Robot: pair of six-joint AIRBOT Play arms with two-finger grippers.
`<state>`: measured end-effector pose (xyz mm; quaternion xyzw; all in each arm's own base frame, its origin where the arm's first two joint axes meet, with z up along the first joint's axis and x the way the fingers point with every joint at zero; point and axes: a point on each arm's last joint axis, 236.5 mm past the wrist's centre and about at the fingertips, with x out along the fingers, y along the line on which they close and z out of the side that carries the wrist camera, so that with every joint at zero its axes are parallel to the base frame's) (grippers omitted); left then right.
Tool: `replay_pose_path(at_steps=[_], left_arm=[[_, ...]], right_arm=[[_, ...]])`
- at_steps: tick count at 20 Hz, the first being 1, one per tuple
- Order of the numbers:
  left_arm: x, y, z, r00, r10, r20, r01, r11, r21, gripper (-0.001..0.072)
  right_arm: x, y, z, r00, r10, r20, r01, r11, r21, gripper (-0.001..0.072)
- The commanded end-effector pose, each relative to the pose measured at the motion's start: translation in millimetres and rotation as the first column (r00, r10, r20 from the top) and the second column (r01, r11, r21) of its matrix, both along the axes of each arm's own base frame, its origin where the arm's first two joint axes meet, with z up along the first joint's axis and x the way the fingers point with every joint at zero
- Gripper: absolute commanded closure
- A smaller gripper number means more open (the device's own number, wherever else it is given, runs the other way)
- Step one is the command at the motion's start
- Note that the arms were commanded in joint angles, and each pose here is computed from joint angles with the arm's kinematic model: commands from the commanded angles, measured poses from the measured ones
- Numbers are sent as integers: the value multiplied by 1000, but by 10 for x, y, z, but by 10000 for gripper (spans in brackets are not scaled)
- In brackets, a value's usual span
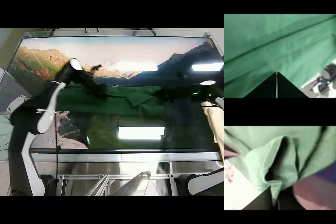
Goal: Fold the shirts.
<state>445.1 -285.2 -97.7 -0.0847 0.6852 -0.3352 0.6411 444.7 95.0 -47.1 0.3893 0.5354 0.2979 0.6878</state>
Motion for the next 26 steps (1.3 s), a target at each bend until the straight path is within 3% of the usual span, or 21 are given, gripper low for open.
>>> replay_pose_path(at_steps=[1,5,7,8,10,13,17,21,26], left_arm=[[-164,-558,-250,997,-69,37,67,997,43,701],[-335,-893,-178,996,-92,21,92,996,-10,694],[-365,-1178,384,995,-97,38,103,971,-215,695],[-352,-1286,801,991,-103,82,124,935,-332,695],[-299,-1211,1480,985,-84,153,144,887,-438,695],[-293,-693,2111,973,-81,217,172,881,-441,695],[-356,-14,2381,979,-25,203,112,896,-430,694],[-361,465,2341,978,51,203,42,902,-429,693],[-522,808,2181,980,96,176,-10,901,-434,685]], right_arm=[[-143,-172,363,999,28,31,-29,999,33,699],[-245,-426,568,998,20,60,-20,1000,0,699],[-330,-613,527,999,9,32,-8,999,-46,699],[-377,-757,501,1000,-7,11,8,997,-80,699],[-516,-1073,497,998,-31,-48,24,987,-156,699],[-648,-1486,683,994,-87,-69,65,960,-272,699],[-555,-1510,1147,989,-150,6,144,942,-304,699],[-461,-682,1311,999,-52,-4,49,957,-284,699],[-256,1027,1328,992,82,93,-54,960,-273,699]])
